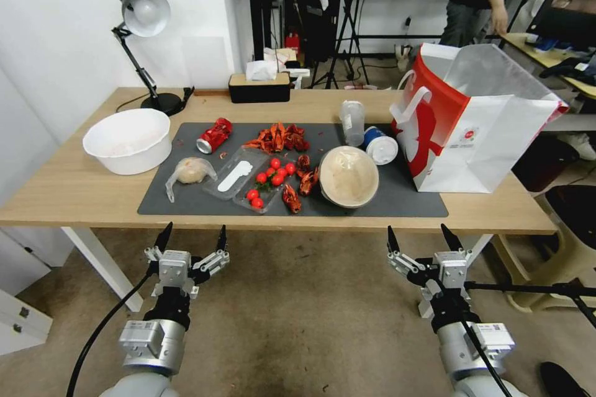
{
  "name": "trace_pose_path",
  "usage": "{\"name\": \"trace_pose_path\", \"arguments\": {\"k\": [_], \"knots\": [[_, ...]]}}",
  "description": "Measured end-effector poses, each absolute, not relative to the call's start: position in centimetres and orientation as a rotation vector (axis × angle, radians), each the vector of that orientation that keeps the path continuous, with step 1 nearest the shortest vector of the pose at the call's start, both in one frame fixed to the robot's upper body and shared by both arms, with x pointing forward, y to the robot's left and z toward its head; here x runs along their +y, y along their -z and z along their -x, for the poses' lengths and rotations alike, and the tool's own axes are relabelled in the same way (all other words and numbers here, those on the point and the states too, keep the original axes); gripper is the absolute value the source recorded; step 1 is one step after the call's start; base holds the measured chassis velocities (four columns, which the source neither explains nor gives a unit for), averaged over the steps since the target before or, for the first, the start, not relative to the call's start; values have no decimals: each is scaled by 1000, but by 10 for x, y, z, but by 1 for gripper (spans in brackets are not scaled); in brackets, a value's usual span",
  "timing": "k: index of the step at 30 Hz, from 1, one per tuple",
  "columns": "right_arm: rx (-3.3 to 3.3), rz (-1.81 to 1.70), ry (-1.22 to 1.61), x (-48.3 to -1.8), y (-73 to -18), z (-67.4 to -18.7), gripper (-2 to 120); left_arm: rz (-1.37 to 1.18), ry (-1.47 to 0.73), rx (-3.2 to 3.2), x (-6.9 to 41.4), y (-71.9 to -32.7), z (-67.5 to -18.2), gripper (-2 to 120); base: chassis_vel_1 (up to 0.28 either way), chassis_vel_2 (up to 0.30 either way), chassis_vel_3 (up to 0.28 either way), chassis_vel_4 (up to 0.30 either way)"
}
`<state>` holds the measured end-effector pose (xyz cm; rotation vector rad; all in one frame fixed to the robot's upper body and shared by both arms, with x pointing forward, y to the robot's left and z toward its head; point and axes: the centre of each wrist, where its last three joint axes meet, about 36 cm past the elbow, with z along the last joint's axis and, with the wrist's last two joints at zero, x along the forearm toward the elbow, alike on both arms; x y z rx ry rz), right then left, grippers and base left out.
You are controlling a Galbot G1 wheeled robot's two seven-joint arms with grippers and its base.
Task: Pick up the trash from the table and place it into the takeout bag.
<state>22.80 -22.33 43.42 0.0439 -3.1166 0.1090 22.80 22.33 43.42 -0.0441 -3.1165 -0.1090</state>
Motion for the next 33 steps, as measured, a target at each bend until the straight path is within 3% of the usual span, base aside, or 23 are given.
{"name": "trace_pose_path", "arguments": {"k": [27,31,33], "knots": [[-3113,-44,-107,-223,-434,-228,100,43,108,-3116,223,-434,-228,100,0,0,0,0],[-3027,-95,-37,-211,-440,-222,100,15,50,-3095,212,-434,-233,100,0,0,0,0],[-2986,-159,53,-201,-452,-220,100,-33,-78,-3019,182,-432,-243,100,0,0,0,0]]}}
